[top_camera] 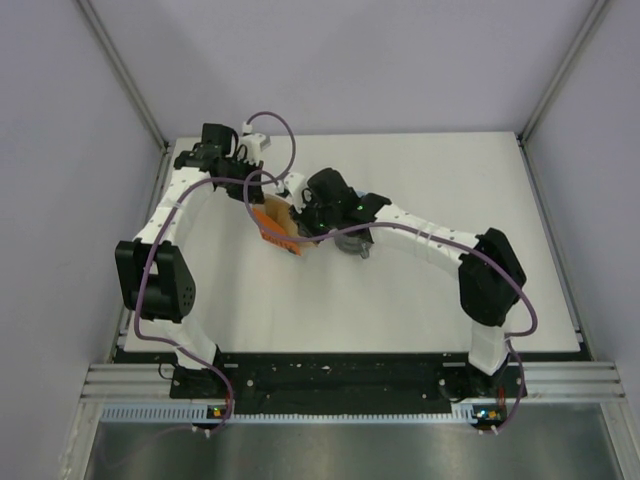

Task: Place the coffee filter in the dripper

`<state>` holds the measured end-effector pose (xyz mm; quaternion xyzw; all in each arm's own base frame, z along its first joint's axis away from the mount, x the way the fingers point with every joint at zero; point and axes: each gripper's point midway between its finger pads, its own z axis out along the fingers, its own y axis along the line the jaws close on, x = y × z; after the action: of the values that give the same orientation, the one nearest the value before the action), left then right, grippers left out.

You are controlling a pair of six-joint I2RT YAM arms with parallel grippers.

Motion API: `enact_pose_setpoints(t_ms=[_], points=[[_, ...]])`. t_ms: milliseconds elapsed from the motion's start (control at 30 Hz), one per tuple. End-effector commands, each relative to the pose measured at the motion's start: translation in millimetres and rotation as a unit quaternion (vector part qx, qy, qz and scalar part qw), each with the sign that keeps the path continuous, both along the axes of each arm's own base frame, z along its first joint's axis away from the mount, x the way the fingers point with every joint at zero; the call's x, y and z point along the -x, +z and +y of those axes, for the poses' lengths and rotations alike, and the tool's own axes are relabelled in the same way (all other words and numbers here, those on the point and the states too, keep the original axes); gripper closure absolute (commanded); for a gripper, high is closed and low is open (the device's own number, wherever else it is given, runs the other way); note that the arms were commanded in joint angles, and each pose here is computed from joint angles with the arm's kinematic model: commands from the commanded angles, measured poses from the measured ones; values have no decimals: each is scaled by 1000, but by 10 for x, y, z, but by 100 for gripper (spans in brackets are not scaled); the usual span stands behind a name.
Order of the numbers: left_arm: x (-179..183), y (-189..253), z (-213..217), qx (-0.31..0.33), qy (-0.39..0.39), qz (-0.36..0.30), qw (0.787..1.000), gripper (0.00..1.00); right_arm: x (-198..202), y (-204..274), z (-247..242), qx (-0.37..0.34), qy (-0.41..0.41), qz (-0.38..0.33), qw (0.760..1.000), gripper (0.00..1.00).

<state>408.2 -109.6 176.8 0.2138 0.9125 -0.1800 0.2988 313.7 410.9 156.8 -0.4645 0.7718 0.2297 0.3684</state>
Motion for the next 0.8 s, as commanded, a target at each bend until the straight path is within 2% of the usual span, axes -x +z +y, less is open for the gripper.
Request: enact_pose_setpoints(t_ms=[0, 233, 533, 767], points=[[-107, 137, 36, -6, 8, -33, 999, 100, 57, 447, 15, -42, 13, -34, 998, 100], [-196, 40, 134, -28, 20, -34, 999, 100, 80, 528, -9, -47, 18, -40, 998, 100], [-417, -46, 400, -34, 60, -44, 997, 100, 179, 1050, -112, -81, 29, -78, 993, 100], [-517, -159, 454, -34, 67, -53, 996, 100, 166, 1267, -328, -52, 17, -114, 992, 100]])
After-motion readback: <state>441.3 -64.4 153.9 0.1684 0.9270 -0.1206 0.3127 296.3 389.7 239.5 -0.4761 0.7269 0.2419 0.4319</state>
